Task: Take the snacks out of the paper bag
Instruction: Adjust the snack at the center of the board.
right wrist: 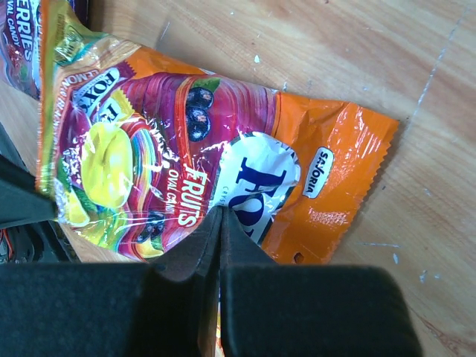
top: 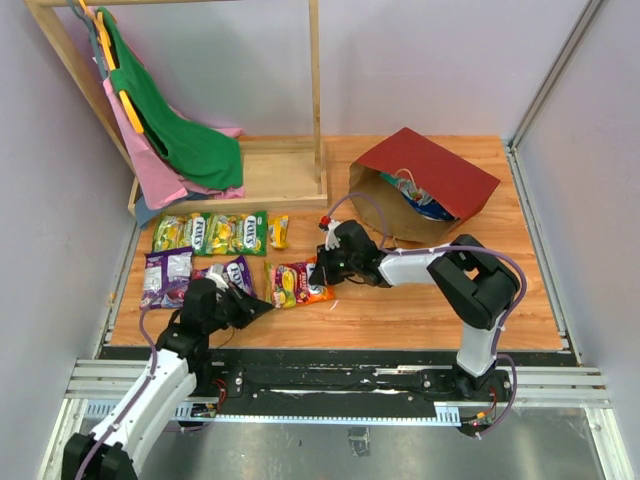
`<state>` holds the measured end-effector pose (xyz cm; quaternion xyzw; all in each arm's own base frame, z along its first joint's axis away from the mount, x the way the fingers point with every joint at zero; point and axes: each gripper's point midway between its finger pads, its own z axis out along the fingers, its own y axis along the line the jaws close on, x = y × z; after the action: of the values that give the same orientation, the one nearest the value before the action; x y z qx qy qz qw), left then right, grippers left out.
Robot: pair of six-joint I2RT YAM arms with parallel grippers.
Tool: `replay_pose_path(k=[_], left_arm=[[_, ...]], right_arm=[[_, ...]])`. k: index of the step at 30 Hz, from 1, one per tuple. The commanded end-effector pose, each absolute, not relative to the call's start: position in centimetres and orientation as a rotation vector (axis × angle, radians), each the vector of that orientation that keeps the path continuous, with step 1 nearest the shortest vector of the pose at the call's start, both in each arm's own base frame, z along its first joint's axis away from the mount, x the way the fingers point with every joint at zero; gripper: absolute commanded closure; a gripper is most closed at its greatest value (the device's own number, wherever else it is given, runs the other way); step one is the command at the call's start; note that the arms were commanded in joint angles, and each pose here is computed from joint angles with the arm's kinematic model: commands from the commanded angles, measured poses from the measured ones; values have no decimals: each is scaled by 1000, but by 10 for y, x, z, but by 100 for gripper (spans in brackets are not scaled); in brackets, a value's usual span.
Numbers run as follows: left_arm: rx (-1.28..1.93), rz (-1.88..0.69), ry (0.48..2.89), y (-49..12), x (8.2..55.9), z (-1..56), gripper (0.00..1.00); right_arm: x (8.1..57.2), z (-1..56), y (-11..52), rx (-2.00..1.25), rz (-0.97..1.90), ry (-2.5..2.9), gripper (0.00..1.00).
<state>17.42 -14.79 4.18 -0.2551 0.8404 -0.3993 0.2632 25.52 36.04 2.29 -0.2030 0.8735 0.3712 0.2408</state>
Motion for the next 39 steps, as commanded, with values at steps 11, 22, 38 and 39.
replay_pose_path(k=[11,22,38,39], left_arm=[[-715,-815,2469,-113,164,21,74],[-679,-992,2189,-126,205,105,65],[-573,-853,2141,-116,244,138,57],[-569,-844,2134,-115,246,140,55]], right_arm=[[235,-47,294,-451,738,2678,100],[231,-47,306,-444,761,2681,99],[239,-14,368,-100,873,2636,96],[242,-2,369,-119,881,2598,93]])
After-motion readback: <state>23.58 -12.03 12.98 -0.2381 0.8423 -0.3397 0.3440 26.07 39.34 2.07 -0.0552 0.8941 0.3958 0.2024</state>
